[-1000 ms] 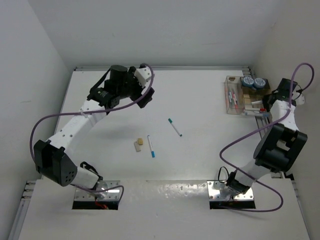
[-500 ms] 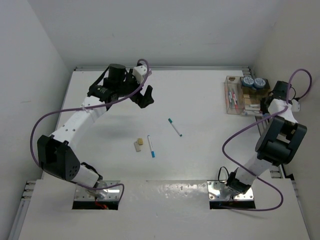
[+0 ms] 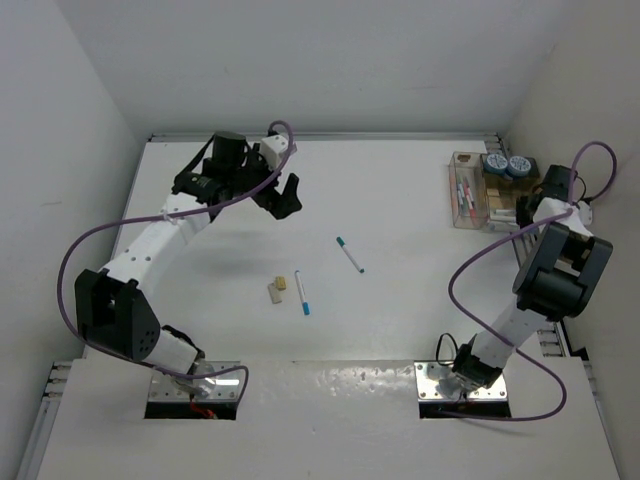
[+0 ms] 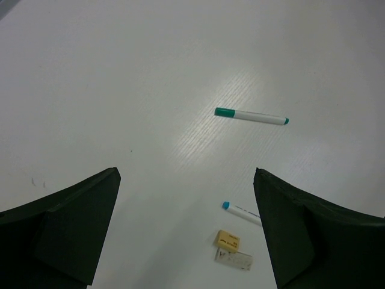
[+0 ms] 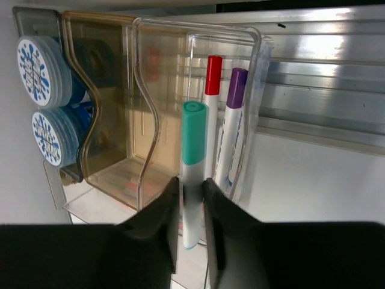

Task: Sort the stationery into containers
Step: Place the pen in the storage box, then pick up the pen from the center of the board.

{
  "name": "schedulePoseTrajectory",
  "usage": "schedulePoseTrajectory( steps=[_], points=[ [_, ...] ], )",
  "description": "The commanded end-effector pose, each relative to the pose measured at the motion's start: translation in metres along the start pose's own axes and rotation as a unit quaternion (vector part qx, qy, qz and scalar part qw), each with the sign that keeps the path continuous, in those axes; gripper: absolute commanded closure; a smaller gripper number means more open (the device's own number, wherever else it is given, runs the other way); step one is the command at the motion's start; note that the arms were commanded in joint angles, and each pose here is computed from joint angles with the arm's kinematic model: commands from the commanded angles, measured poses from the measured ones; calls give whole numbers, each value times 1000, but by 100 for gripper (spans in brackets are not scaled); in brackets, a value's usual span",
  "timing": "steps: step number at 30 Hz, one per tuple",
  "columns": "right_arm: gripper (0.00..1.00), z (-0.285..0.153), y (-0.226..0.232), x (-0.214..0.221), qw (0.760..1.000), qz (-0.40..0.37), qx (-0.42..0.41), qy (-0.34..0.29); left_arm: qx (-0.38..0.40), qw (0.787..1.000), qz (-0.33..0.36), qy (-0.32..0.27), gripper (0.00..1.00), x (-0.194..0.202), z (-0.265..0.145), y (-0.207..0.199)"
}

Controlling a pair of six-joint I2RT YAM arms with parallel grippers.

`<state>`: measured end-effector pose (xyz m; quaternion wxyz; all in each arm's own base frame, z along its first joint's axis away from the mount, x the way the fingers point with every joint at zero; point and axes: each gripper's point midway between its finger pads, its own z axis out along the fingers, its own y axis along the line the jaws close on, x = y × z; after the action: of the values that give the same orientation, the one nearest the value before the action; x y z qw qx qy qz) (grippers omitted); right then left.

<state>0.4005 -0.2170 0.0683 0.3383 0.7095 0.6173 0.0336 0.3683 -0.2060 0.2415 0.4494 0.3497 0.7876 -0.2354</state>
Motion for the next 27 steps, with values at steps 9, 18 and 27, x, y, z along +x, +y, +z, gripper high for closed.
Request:
schedulePoseTrajectory(
  steps=[9, 18, 27],
  points=[
    [50, -6, 22, 9, 998, -37, -55, 23, 7, 999, 13, -30, 0, -10, -19, 7],
    [67, -120, 51, 99, 929, -288, -217, 82, 167, 921, 336, 102, 24, 77, -40, -37],
    [53, -176, -8, 155, 869, -395, -255, 152, 271, 770, 569, 103, 25, 182, -38, -117]
  ],
)
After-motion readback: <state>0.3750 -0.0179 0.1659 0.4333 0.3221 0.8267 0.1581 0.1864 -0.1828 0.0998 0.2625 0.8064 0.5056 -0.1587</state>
